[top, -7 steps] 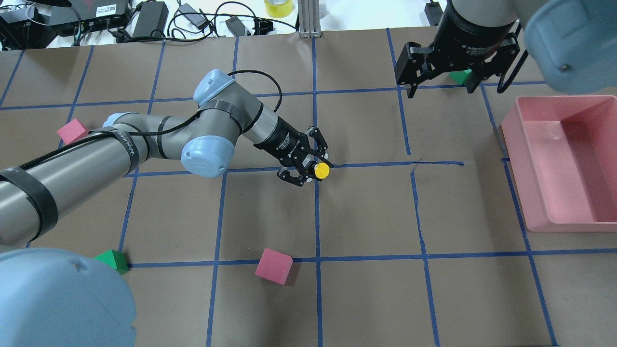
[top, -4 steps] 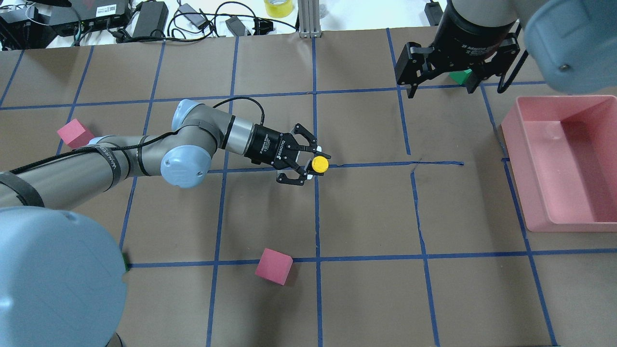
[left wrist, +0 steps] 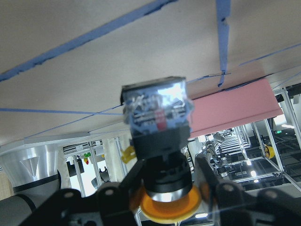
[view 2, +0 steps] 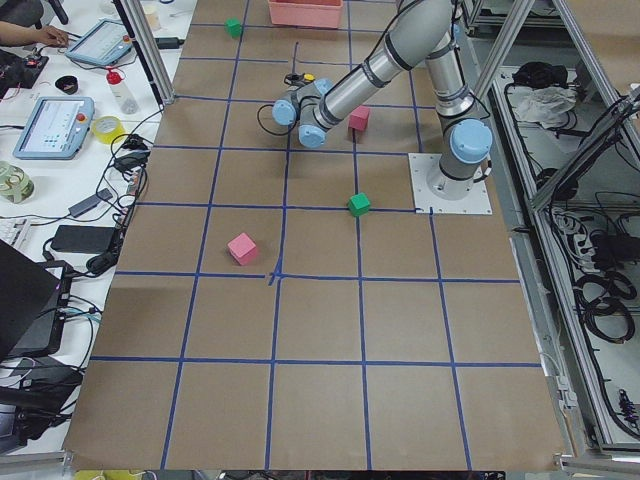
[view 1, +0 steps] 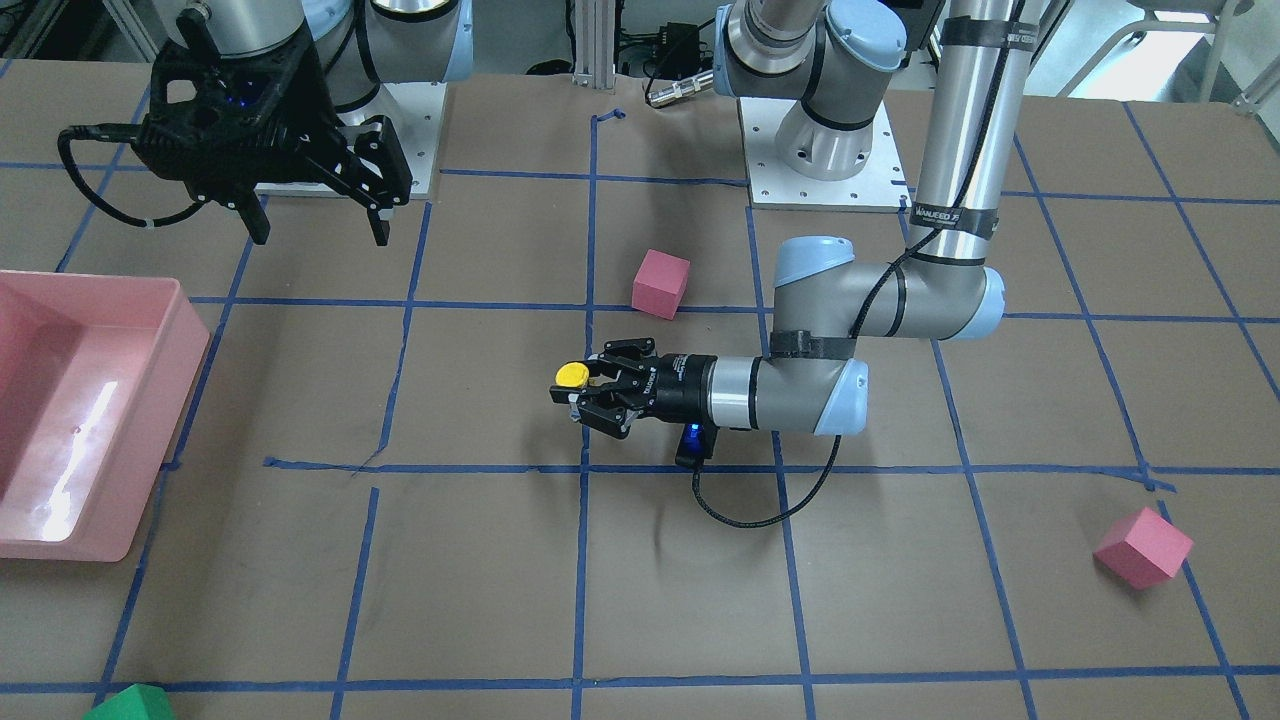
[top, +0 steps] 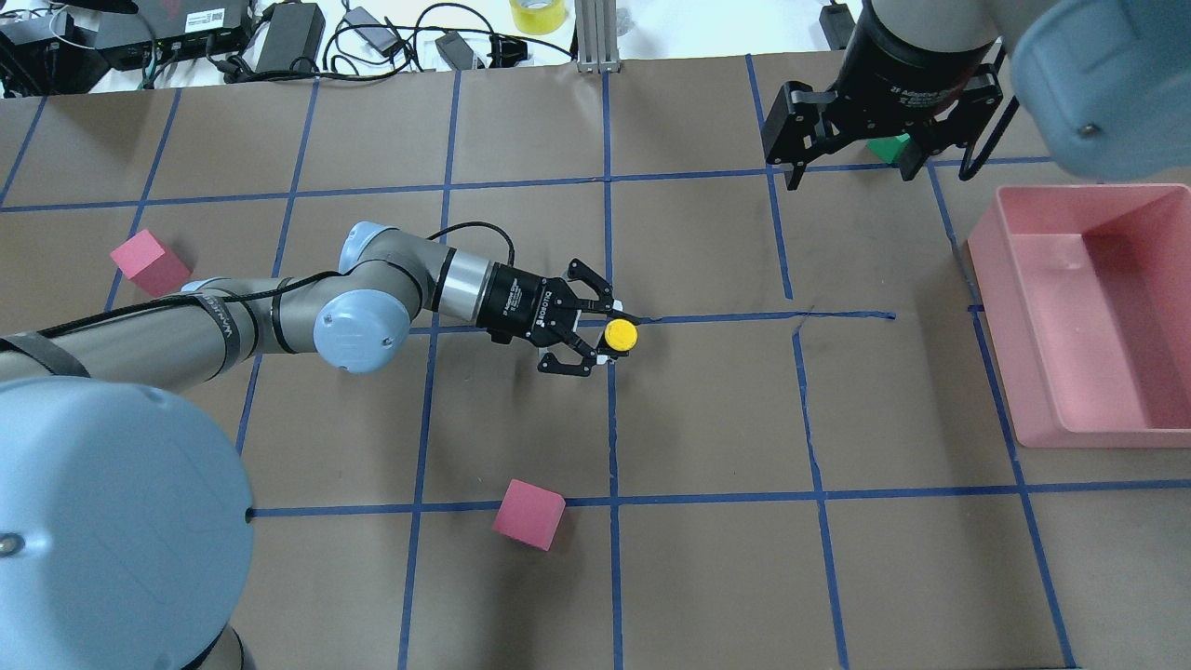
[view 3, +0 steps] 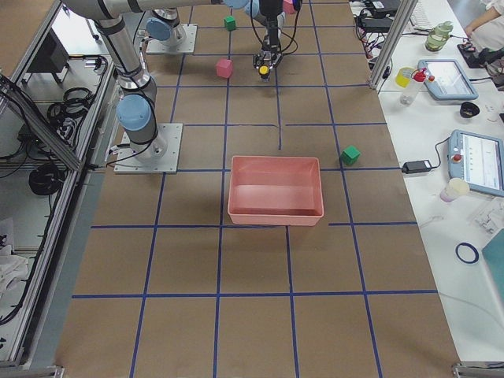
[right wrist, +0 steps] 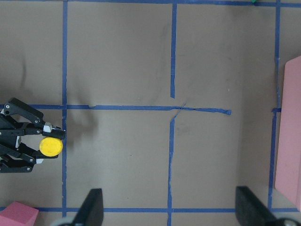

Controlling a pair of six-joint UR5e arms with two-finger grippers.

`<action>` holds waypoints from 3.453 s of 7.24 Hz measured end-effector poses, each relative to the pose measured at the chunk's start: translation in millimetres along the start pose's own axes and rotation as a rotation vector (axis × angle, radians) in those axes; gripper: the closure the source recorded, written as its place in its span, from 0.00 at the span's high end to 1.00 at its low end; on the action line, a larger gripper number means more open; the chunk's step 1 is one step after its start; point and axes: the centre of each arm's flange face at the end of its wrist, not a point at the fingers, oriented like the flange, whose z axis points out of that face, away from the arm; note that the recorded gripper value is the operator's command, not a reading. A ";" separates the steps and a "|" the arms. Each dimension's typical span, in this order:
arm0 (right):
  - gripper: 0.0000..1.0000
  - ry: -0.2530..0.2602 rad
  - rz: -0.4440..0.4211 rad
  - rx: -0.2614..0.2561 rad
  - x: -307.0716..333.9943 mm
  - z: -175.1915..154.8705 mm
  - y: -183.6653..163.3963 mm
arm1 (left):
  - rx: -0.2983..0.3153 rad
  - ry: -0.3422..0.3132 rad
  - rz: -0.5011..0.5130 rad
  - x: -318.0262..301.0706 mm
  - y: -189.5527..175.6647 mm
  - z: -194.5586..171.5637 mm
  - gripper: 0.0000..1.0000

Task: Align button upright

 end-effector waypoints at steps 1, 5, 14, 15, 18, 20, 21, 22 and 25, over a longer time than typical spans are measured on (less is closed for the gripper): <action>1.00 0.000 0.000 0.000 0.0 0.1 -0.1 | -0.006 -0.002 -0.015 -1.7 -7.3 2.5 0.00; 1.00 0.000 0.000 -0.002 -0.2 0.7 -0.3 | -0.044 0.024 -0.050 -2.1 -22.6 8.3 0.14; 1.00 0.000 0.001 -0.003 -0.1 1.2 -0.7 | 0.098 -0.062 -0.066 26.8 -8.4 -10.8 0.89; 1.00 0.000 0.001 -0.003 -0.2 1.4 -0.8 | 0.159 -0.072 -0.073 43.2 8.8 -22.9 0.89; 1.00 0.000 0.001 -0.004 -0.5 1.7 -0.8 | 0.429 -0.133 -0.025 68.5 55.9 -68.7 0.98; 1.00 0.000 0.002 -0.004 -0.3 2.2 -1.2 | 0.643 -0.213 0.134 75.0 90.1 -117.6 1.00; 1.00 0.000 0.002 -0.004 -0.2 2.2 -1.3 | 0.745 -0.333 0.242 68.8 107.0 -140.9 1.00; 1.00 0.000 0.002 -0.004 -0.3 2.2 -1.3 | 0.821 -0.489 0.368 63.3 131.4 -165.1 1.00; 1.00 0.000 0.001 -0.005 -0.7 2.3 -1.1 | 0.949 -0.772 0.608 62.9 260.7 -236.0 1.00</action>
